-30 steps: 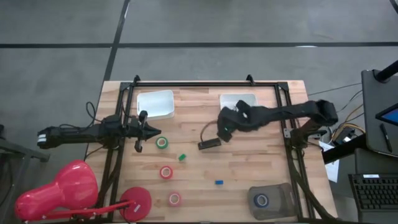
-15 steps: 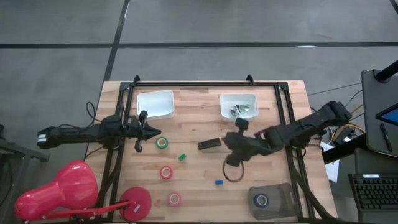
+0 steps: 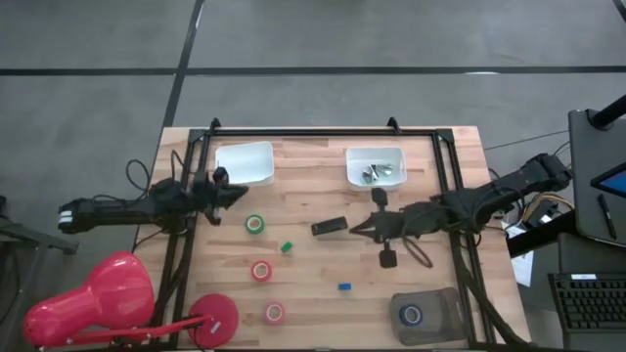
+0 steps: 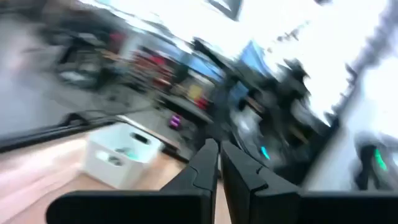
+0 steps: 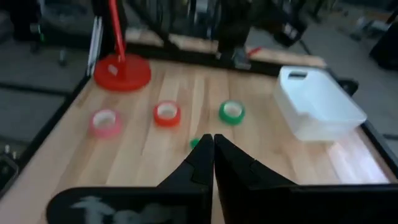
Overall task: Pick and place Stapler, Stapler remover, tape
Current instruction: Put the red tape into the black bin
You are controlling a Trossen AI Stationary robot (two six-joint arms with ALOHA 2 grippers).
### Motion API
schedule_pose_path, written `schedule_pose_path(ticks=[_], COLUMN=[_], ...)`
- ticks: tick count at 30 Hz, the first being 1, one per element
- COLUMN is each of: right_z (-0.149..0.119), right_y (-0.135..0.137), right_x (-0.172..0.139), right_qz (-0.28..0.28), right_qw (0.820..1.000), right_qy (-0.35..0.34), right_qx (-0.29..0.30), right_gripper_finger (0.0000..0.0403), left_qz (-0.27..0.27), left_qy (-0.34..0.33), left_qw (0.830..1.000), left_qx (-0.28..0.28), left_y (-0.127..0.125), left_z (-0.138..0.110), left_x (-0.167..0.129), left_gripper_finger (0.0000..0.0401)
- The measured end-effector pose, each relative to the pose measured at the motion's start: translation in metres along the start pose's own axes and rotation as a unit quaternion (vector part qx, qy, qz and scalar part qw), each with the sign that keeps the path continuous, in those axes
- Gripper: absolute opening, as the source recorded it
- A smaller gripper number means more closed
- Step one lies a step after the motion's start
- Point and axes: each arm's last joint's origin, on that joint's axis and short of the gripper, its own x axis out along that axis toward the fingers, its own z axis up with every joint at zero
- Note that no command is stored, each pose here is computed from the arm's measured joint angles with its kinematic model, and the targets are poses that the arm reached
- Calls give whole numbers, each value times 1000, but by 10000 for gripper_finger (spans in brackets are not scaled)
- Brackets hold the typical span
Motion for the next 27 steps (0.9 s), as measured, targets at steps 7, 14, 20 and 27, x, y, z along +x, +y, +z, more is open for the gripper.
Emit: schedule_pose_path(ticks=[7,14,20,27], right_z=[-5,-15,-22,-22], right_y=[-7,-5,0,1], right_x=[-15,-20,-15,-15], right_qz=[1,13,22,24], right_qw=[998,998,998,998], right_qy=[-60,-55,-40,-39], right_qx=[12,39,43,40], right_gripper_finger=[8,8,8,8], left_qz=[29,-64,-100,-65], left_qy=[4,90,154,336], left_qw=[994,985,972,937], left_qx=[-105,-132,-148,-73], left_y=[2,-10,-19,-49], left_z=[-5,-11,-9,-29], left_x=[8,26,40,48], left_gripper_finger=[23,23,23,23])
